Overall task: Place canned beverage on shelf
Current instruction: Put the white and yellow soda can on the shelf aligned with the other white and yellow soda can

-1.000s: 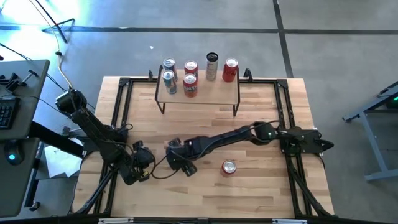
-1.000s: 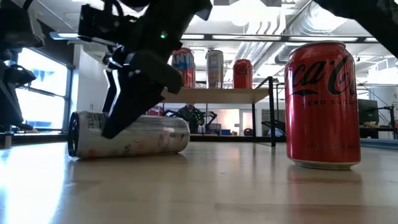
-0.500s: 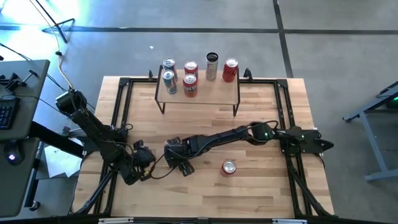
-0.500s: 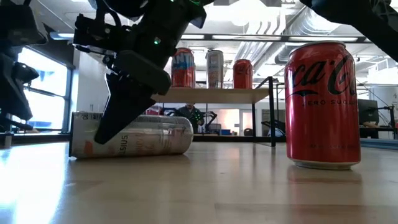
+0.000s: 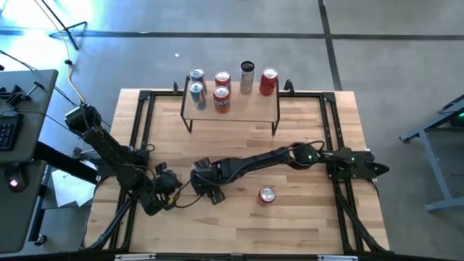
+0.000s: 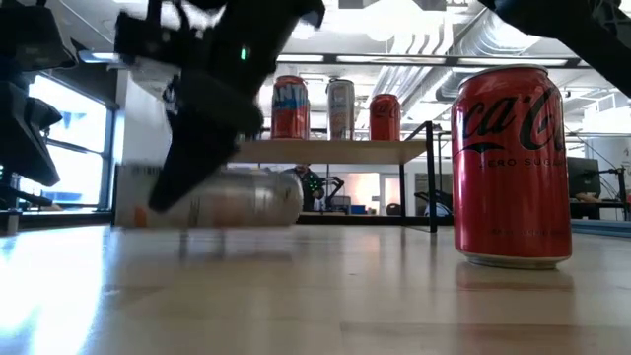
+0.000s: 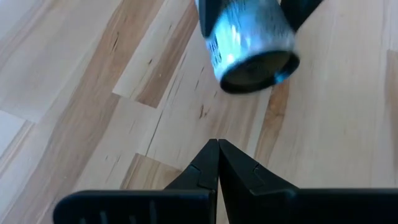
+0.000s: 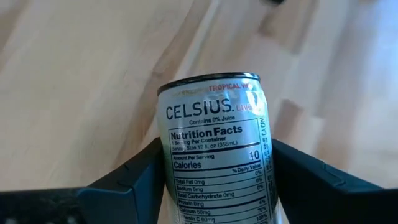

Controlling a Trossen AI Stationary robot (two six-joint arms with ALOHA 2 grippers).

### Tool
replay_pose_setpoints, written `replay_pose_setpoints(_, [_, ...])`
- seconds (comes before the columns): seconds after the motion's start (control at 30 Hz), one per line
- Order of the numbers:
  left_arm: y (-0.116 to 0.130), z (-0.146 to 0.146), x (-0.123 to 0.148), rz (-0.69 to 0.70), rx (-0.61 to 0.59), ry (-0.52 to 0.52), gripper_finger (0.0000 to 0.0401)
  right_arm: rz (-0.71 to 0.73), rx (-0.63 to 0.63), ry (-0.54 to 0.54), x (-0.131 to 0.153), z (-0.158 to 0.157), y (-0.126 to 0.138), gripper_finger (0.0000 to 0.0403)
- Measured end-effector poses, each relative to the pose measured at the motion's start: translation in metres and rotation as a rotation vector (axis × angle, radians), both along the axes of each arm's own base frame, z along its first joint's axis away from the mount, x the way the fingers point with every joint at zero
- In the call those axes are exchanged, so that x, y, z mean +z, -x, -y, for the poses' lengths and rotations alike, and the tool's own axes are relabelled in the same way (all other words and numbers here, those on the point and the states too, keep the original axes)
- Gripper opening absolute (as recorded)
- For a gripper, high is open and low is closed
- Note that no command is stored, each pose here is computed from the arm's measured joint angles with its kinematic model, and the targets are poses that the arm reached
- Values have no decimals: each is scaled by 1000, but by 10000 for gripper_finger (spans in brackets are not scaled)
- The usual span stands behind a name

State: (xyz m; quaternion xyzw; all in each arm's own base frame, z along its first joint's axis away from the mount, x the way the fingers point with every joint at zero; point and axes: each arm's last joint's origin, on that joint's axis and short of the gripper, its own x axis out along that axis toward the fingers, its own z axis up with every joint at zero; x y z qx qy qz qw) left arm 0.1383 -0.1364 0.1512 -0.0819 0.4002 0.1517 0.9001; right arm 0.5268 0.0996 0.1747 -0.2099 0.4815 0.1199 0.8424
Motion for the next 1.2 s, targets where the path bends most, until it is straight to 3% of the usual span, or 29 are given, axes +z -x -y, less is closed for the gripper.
replay_pose_setpoints(0.27, [1,1,0,4,-6,-2,0,157,-53,-10,84,7,22,235])
replay_pose_setpoints(0.4, [6,6,1,30,-12,6,0,148,-67,2,91,9,35,235])
replay_pose_setpoints(0.57, [12,11,1,60,-21,10,0,302,-64,-19,115,14,62,235])
replay_pose_setpoints(0.67, [13,12,1,67,-16,18,0,370,-68,-6,108,20,89,235])
replay_pose_setpoints(0.77, [13,13,2,85,-15,18,0,542,-98,9,113,30,123,235])
replay_pose_setpoints(0.87, [12,14,3,102,-19,16,0,825,-149,11,129,50,162,235])
replay_pose_setpoints(1.03, [9,15,4,124,-31,12,0,1131,-278,26,117,104,219,235])
replay_pose_setpoints(1.13, [5,14,5,131,-28,12,0,1326,-292,-59,115,142,245,235])
replay_pose_setpoints(1.2, [4,13,5,134,-24,12,0,1358,-288,-113,104,165,254,235])
